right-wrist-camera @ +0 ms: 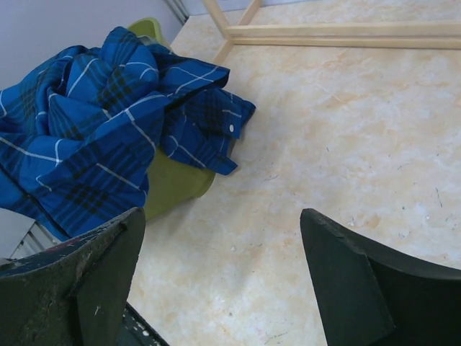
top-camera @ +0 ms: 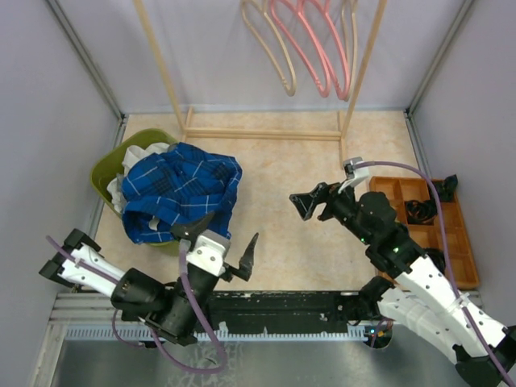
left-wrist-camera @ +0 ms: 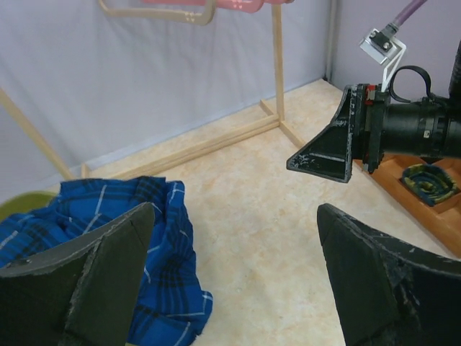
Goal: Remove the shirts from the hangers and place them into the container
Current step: Place the shirt in the bin.
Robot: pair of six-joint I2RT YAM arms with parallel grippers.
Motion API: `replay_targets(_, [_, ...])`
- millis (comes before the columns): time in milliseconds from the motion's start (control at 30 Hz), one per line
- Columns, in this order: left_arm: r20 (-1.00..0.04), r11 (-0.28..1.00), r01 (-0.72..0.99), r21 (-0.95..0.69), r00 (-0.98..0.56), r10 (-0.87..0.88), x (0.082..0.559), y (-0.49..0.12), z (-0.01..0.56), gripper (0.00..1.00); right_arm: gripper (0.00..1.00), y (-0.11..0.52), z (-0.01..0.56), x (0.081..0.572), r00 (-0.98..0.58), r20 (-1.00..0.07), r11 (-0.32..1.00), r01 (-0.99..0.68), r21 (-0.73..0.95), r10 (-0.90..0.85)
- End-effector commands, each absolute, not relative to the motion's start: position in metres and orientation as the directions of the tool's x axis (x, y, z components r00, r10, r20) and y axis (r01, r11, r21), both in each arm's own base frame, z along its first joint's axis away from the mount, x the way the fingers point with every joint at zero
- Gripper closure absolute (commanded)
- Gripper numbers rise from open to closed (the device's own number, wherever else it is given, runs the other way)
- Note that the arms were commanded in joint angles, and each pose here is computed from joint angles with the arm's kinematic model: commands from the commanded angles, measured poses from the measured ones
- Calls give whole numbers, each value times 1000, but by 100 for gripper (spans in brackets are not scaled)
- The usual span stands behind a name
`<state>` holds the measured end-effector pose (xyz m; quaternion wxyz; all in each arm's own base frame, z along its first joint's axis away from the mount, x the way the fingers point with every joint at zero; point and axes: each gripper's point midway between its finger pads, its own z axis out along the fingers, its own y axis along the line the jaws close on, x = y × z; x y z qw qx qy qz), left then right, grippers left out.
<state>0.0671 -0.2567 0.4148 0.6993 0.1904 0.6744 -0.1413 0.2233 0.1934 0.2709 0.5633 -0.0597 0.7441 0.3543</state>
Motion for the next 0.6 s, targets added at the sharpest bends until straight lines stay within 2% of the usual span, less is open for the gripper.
replay_targets(0, [-969,903,429,-10,217,-114,80,-263,428,1,12,197,283,228,-334,-874,723,-495,481,353])
replay_targets(67, [-919,916,398,51,378,-113,86,-273,438,0,12,196,284,227,-337,-873,725,-491,483,353])
replay_targets(133, [-875,915,348,206,484,13,90,-299,446,1,12,193,284,227,-337,-872,731,-480,484,356])
replay_targets(167, [-872,897,347,274,483,79,94,-319,446,1,12,190,285,226,-333,-872,735,-474,484,359])
replay_targets(233, [-901,823,457,338,411,142,112,-364,428,1,11,186,285,226,-323,-873,745,-460,482,366])
replay_targets(267, [-934,707,638,305,346,91,117,-391,416,1,11,183,286,226,-314,-874,750,-454,481,370])
replay_targets(300, [-977,643,741,192,207,54,137,-389,402,1,11,182,286,226,-309,-876,753,-452,478,371])
replay_targets(333, [-989,641,755,134,143,37,154,-376,395,1,11,180,286,226,-306,-877,755,-450,477,371])
replay_targets(400, [-991,681,728,78,132,-27,168,-345,400,0,11,177,290,225,-298,-882,762,-448,468,366])
replay_targets(433, [-992,661,749,45,110,-57,170,-333,399,0,10,176,288,225,-299,-882,767,-440,467,365])
replay_targets(567, [-991,685,716,-133,-92,-95,206,-280,385,1,10,176,288,228,-287,-880,767,-436,471,378])
